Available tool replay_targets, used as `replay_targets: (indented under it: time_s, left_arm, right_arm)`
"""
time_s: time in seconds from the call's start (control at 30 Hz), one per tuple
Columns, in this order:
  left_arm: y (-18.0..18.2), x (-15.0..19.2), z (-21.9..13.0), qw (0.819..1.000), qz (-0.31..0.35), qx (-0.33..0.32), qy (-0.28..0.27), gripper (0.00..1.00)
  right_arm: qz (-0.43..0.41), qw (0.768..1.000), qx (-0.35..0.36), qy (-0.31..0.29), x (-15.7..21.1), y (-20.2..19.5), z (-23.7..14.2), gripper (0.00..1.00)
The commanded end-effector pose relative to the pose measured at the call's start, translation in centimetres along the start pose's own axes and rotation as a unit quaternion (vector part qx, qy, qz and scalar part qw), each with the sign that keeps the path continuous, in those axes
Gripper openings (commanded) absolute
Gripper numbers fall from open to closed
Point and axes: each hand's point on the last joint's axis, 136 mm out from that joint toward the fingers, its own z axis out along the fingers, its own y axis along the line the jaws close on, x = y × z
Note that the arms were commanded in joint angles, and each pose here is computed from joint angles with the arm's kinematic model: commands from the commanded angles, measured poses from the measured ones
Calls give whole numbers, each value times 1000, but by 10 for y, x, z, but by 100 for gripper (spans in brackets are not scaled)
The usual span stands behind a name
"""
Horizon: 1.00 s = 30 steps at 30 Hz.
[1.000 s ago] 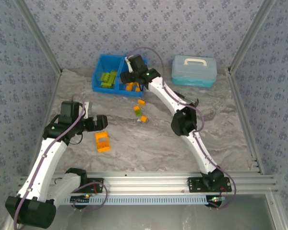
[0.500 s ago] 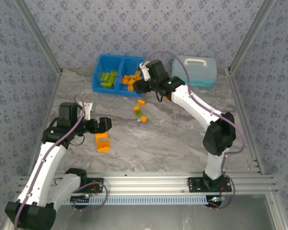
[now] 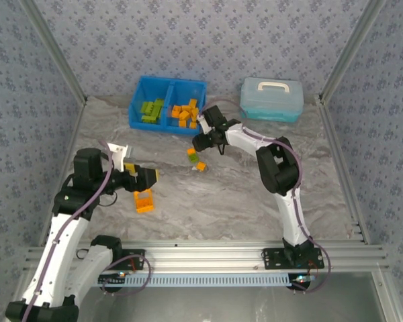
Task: Sort the legos into containers by color
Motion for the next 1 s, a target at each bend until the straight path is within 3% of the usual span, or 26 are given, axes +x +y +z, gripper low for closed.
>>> replay_targets:
  time_s: [0.0,0.17,0.67,0.77,0.97]
  left_arm:
    - [5,-1,3,1000,4,-7,2,99]
    - [10,0,4,1000,-4,-20,8,99]
    - [18,1,5,999,-8,-42,10,99]
    - [20,1,5,999,-9,-46,10,99]
    - [21,0,4,999,-7,-51,7,99]
  right_arm:
    - [-11,1000,-21,-14,-14,9,5,67]
    - [-5,999,-30,-14,-15,10,13,47]
    - [-10,999,-37,4,-1,15,14,26]
    - [-12,999,-39,-12,-6,20,-5,20]
    - [-25,996,-25,-85,-28,48,-75,20]
